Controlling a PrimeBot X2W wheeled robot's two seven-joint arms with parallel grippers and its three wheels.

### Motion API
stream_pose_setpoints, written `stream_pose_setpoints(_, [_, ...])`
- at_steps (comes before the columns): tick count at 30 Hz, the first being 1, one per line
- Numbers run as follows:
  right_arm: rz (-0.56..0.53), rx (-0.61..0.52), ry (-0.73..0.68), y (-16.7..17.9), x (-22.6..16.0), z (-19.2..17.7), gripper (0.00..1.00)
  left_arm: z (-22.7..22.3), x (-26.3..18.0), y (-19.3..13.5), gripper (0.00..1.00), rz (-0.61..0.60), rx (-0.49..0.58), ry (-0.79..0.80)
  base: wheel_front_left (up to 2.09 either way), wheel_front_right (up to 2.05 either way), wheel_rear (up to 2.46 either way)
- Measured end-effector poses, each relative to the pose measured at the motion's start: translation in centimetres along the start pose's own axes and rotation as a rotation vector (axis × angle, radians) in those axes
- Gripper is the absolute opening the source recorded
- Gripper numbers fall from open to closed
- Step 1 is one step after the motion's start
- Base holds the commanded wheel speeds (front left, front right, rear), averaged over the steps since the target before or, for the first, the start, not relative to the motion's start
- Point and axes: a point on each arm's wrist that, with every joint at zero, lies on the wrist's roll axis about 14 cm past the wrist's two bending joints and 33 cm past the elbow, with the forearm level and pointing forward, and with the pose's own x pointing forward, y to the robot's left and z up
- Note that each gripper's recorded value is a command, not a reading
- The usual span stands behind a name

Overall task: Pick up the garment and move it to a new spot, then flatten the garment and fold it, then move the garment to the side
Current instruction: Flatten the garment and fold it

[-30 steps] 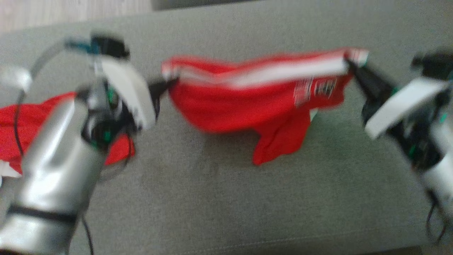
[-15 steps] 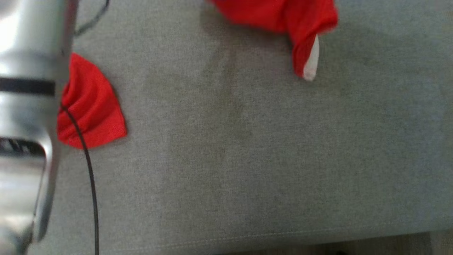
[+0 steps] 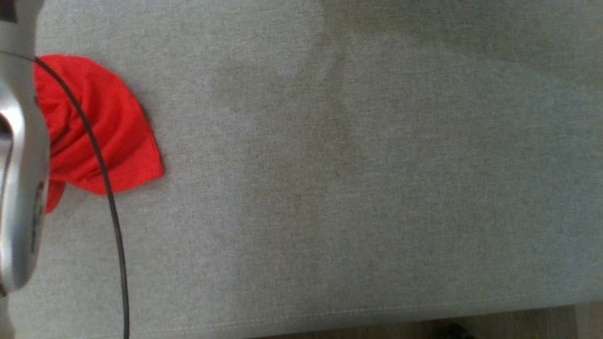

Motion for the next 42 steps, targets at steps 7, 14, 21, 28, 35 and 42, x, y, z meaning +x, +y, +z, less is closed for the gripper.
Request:
stream_pose_setpoints(7, [0.021,0.047,0.26,0.7,-3.4,-8.7,0.0,-7.9,-1.4,1.6,0.0,0.035,0.02,0.196,0.0,0.0,0.0])
stream_pose_setpoints(14, [0.054,0.122,0.598,2.5,-12.3,-16.8,0.0,-19.5,-7.9,-0.2,0.0,-0.045,0.015,0.505,0.0,0.0,0.0])
stream_pose_setpoints(21, [0.07,0.139,0.857,4.3,-20.7,-18.5,0.0,-24.5,-16.8,-1.0,0.0,-0.096,0.004,0.748,0.0,0.0,0.0])
stream_pose_setpoints(28, [0.107,0.176,1.061,7.4,-29.0,-18.4,0.0,-26.1,-25.0,-5.1,0.0,-0.228,-0.072,0.94,0.0,0.0,0.0])
stream_pose_setpoints(35, [0.124,0.264,1.234,9.6,-36.9,-17.5,0.0,-26.6,-32.6,-9.6,0.0,-0.357,-0.15,1.081,0.0,0.0,0.0])
stream_pose_setpoints(42, [0.127,0.311,1.187,9.3,-34.8,-16.7,0.0,-24.6,-33.6,-10.1,0.0,-0.348,-0.284,1.069,0.0,0.0,0.0])
